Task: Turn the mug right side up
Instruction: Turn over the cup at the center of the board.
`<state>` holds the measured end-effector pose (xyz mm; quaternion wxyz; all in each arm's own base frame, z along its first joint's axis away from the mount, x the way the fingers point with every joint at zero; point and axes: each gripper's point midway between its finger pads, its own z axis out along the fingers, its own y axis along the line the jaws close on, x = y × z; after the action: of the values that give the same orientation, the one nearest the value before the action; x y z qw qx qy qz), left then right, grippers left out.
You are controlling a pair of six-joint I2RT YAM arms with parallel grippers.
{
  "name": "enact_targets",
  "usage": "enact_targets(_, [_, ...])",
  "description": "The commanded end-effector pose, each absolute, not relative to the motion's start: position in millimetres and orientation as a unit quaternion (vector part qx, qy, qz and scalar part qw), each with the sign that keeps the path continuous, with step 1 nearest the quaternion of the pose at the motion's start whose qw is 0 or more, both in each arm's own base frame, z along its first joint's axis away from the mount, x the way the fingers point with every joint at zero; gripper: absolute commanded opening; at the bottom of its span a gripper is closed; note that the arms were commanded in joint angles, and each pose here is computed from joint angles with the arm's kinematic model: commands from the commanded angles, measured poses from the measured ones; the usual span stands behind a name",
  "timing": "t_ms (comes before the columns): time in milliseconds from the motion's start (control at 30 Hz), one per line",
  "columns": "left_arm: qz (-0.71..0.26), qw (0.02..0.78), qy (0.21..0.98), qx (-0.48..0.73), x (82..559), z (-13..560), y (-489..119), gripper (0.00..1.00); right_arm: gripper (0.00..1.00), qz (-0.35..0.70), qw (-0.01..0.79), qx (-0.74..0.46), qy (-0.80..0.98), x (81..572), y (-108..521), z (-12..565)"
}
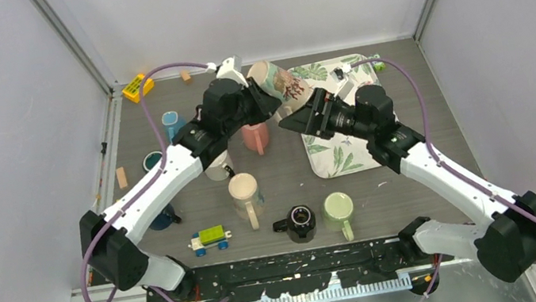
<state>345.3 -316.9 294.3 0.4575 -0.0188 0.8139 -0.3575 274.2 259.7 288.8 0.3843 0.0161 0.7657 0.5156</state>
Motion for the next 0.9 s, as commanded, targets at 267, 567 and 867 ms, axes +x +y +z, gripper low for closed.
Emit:
enact_targets(267, [-0.536,0.534,0.653,-0.03,328.3,465.0,-306.9,0.0,1.0,0.665,0.388,-0.003,0.638,289.3,280.1,346.0])
enact_targets(567, [-0.587,0.505,0.632,-0.043,323.6,477.8,-298.8,0.0,0.97,0.757,0.364,0.014,0.542,302.2,281.7,379.4])
enact_targets(867, [-0.608,0.483,0.628,-0.054,324.0,463.7,-292.5,0.0,0.83,0.767,0.364,0.016,0.528,305.6,281.8,390.5])
